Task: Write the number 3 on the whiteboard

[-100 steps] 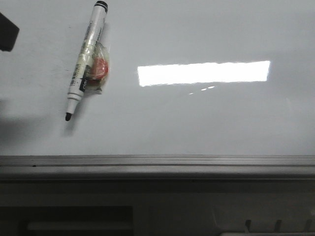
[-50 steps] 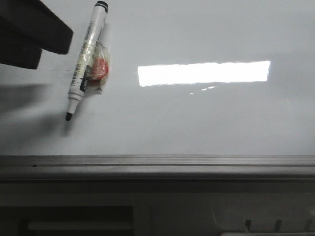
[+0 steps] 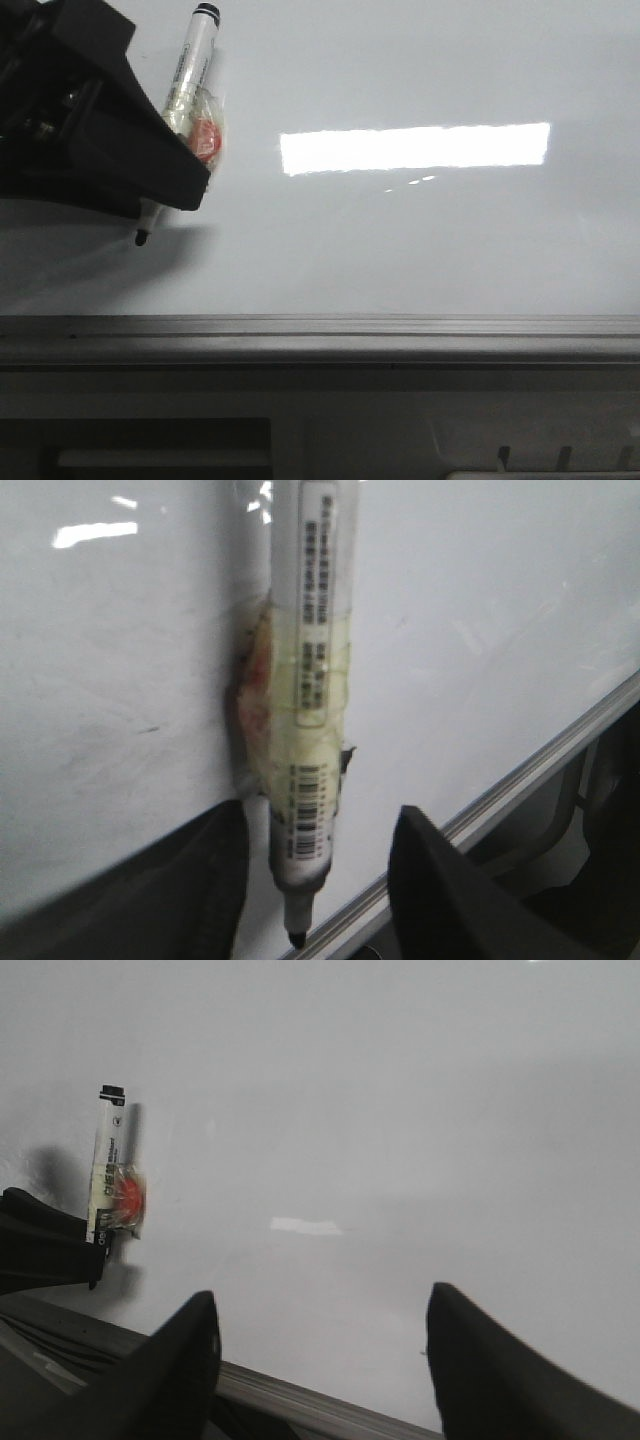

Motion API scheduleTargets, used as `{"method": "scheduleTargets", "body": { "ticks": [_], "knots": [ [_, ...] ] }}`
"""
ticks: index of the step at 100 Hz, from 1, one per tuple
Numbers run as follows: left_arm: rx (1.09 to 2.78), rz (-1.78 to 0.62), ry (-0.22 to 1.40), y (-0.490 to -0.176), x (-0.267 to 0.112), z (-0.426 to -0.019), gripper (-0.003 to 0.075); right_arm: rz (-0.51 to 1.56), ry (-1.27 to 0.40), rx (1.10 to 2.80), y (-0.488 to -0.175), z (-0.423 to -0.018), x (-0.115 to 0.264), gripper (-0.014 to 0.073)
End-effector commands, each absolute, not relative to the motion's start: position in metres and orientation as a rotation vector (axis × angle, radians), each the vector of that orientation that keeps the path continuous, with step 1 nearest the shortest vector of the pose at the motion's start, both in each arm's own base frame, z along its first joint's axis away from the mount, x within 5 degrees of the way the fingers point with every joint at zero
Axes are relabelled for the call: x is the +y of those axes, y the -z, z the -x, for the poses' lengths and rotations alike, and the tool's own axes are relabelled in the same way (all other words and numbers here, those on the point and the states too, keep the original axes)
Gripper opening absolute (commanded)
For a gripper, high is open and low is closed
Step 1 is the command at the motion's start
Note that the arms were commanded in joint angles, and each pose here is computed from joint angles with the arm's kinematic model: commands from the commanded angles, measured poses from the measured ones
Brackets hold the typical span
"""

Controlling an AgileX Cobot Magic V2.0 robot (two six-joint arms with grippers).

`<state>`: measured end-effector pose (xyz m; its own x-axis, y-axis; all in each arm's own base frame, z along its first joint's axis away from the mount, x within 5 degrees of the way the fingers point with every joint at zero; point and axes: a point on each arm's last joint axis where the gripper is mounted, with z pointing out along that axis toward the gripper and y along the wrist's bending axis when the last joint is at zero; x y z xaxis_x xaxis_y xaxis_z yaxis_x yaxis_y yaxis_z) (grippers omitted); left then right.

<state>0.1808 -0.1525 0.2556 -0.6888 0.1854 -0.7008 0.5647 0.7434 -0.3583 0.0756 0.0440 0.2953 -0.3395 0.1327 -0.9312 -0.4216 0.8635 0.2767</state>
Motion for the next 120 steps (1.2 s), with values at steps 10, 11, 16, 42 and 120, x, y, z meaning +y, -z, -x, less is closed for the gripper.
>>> {"method": "scheduleTargets", "body": {
  "ticks": [10, 11, 16, 42, 120],
  "knots": [
    [2.23, -0.501, 0.727, -0.263, -0.154, -0.19, -0.0018, 0.187, -0.561, 1.769, -0.309, -0.079, 0.042, 0.0403],
    [2.23, -0.501, 0.727, -0.263, -0.154, -0.19, -0.0018, 0.187, -0.561, 1.769, -0.309, -0.079, 0.042, 0.0403],
    [2.229, -0.506, 0.733, -0.265, -0.155, -0.19, -0.0021, 0.19, -0.562, 1.771, -0.31, -0.079, 0.042, 0.0403],
    [1.93, -1.102, 0.754, -0.324, -0.166, -0.159, -0.0021, 0.644, -0.496, 1.676, -0.356, -0.056, 0.055, 0.0403],
    [1.436, -1.88, 0.334, -0.366, -0.168, -0.119, -0.0021, 1.292, -0.791, 1.485, -0.399, -0.091, 0.151, 0.0404]
  ]
}}
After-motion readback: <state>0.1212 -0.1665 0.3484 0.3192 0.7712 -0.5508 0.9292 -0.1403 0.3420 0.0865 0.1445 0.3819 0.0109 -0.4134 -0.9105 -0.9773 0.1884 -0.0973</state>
